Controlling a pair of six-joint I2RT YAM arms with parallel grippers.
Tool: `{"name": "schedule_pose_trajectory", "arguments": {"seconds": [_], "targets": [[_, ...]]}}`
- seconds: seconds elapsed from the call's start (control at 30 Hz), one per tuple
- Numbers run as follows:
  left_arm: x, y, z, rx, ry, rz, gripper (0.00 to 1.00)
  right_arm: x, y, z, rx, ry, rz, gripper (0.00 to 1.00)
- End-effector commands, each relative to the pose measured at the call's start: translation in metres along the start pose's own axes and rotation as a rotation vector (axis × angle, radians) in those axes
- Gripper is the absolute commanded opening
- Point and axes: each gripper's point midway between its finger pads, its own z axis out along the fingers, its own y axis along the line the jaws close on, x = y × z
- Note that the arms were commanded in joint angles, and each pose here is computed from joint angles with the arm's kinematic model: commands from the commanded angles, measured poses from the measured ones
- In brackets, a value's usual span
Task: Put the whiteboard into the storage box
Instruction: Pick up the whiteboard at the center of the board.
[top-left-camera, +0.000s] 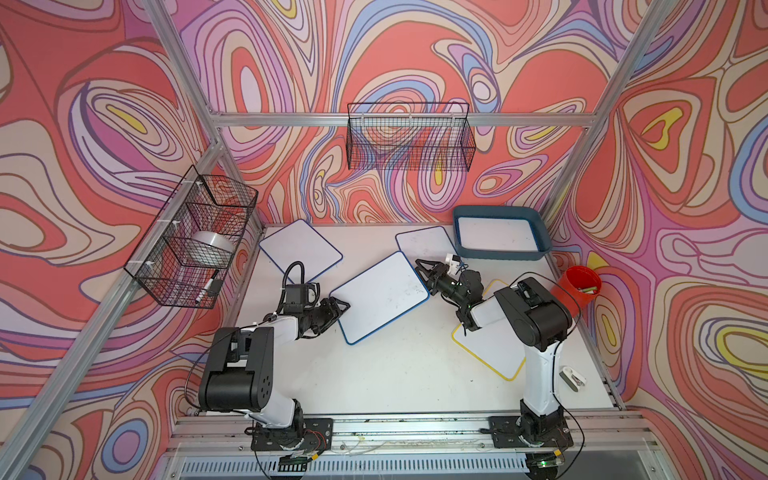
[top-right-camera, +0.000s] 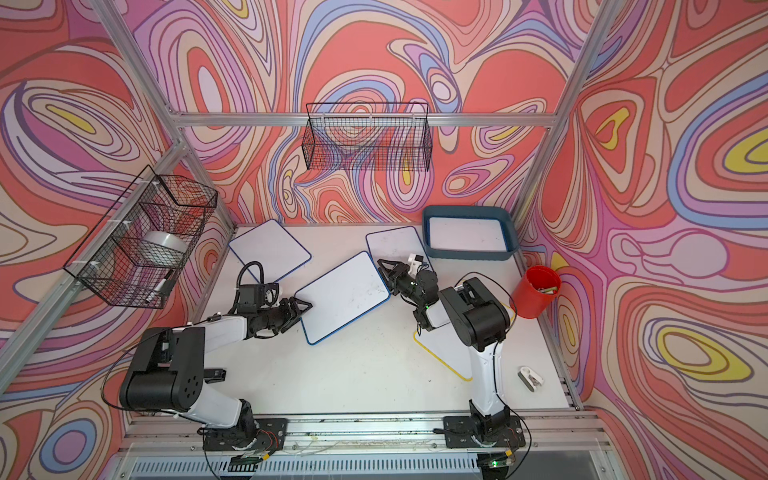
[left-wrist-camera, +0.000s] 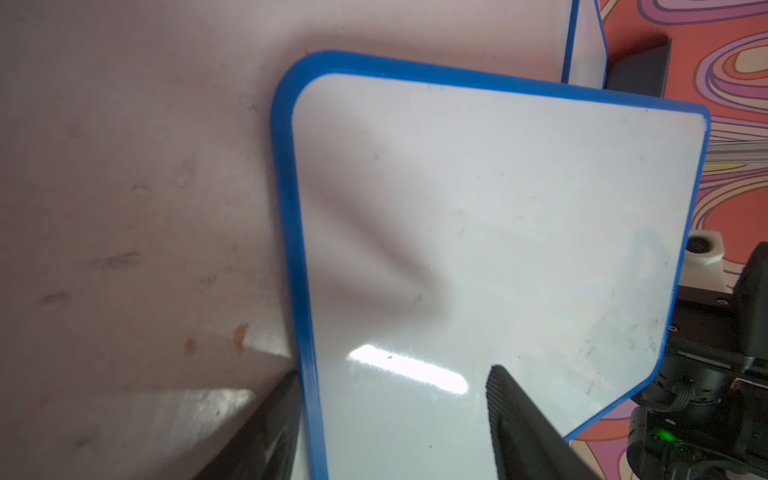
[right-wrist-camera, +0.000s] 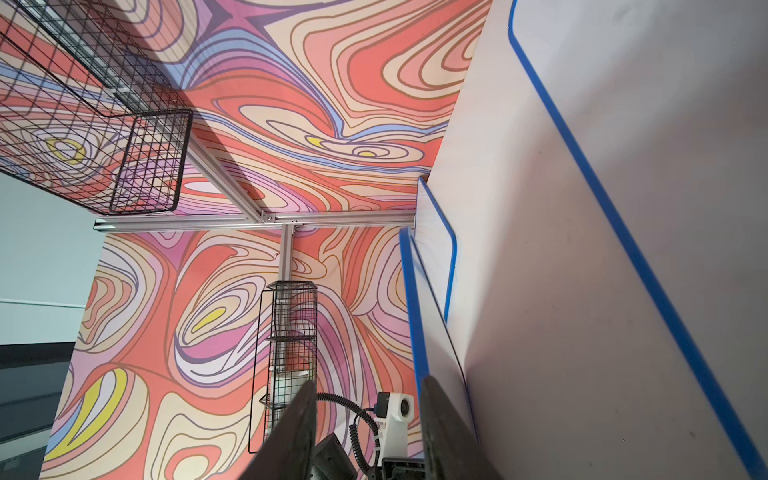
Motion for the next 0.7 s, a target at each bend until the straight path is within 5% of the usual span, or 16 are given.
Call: {"name": "schedule_pose_trajectory", "arguments": {"seconds": [0.0, 0.23, 0.67], "targets": [[0.07, 0.017, 0.012, -0.022, 0.254, -0.108, 0.66, 0.069, -0.016, 0.001, 0.077, 0.211, 0.059, 0.43], [0.068, 0.016, 0.012, -0.024, 0.251, -0.105, 0.66, 0.065, -0.021, -0.004, 0.118, 0.176, 0.052, 0.43], [0.067, 0.015, 0.012, -0.028, 0.259, -0.094, 0.66, 0.078, -0.004, -0.002, 0.238, 0.319, -0.156, 0.44]]}}
